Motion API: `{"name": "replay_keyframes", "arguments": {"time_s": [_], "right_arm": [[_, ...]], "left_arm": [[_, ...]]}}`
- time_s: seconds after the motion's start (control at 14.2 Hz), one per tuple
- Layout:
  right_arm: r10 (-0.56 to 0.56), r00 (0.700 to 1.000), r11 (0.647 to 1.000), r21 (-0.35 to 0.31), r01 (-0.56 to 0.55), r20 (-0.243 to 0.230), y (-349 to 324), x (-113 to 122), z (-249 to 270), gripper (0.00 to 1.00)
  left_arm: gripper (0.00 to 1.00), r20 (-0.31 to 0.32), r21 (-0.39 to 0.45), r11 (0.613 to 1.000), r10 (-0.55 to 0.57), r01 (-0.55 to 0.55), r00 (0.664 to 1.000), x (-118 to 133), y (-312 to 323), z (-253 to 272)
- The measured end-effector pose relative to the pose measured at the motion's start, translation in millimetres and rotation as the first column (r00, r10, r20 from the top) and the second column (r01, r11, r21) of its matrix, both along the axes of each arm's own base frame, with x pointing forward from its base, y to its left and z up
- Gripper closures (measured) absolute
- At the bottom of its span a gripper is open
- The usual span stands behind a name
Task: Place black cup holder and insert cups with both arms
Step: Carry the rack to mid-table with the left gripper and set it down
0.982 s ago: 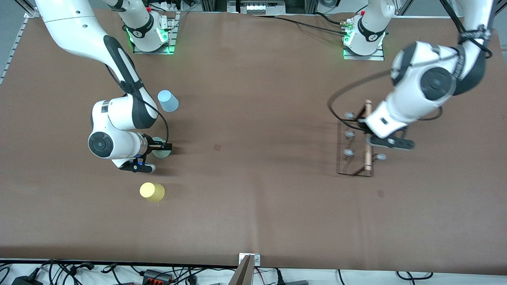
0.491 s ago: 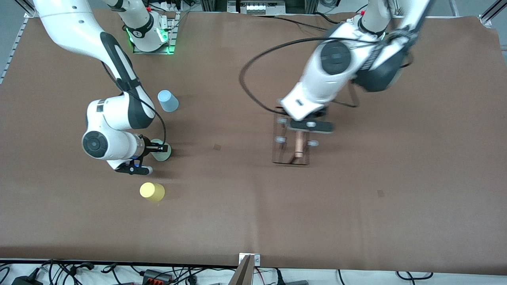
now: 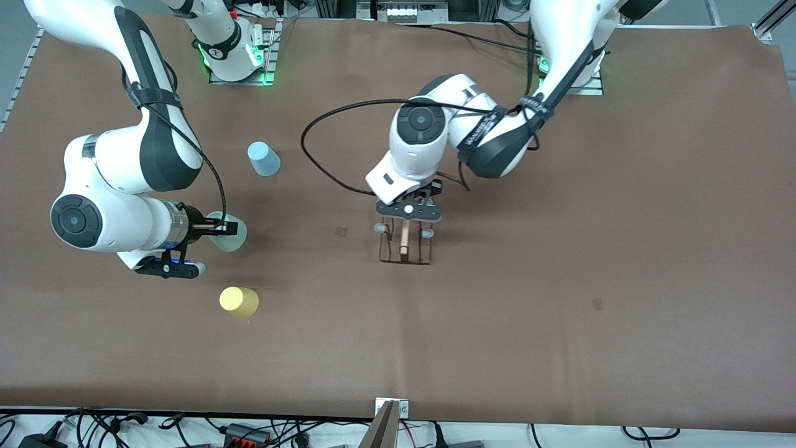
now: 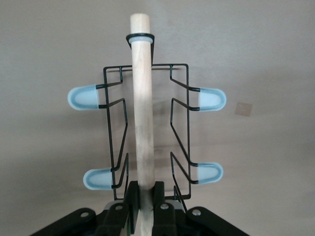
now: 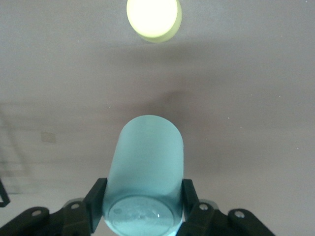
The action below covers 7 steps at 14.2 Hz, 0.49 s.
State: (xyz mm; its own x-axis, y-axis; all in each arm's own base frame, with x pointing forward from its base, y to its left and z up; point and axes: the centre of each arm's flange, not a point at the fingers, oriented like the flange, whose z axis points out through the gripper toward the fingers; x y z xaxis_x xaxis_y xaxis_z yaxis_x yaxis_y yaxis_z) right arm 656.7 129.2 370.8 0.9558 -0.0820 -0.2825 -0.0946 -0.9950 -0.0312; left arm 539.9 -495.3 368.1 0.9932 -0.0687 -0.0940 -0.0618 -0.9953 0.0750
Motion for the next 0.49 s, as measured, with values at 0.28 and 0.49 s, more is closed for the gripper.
{"name": "replay_keyframes", "arguments": {"time_s": [0.28, 0.49], "right_arm": [[0.000, 1.000, 1.000, -0.002, 0.000, -0.013, 0, 0, -9, 0.34], [0.000, 1.000, 1.000, -0.002, 0.000, -0.014, 0, 1, -10, 0.34]], "left_arm": [[0.84, 0.022, -0.023, 0.999, 0.034, -0.034, 0.999, -1, -11, 4], [0.84, 0.028, -0.003, 0.997, 0.076, -0.076, 0.997, -1, -17, -17]]}}
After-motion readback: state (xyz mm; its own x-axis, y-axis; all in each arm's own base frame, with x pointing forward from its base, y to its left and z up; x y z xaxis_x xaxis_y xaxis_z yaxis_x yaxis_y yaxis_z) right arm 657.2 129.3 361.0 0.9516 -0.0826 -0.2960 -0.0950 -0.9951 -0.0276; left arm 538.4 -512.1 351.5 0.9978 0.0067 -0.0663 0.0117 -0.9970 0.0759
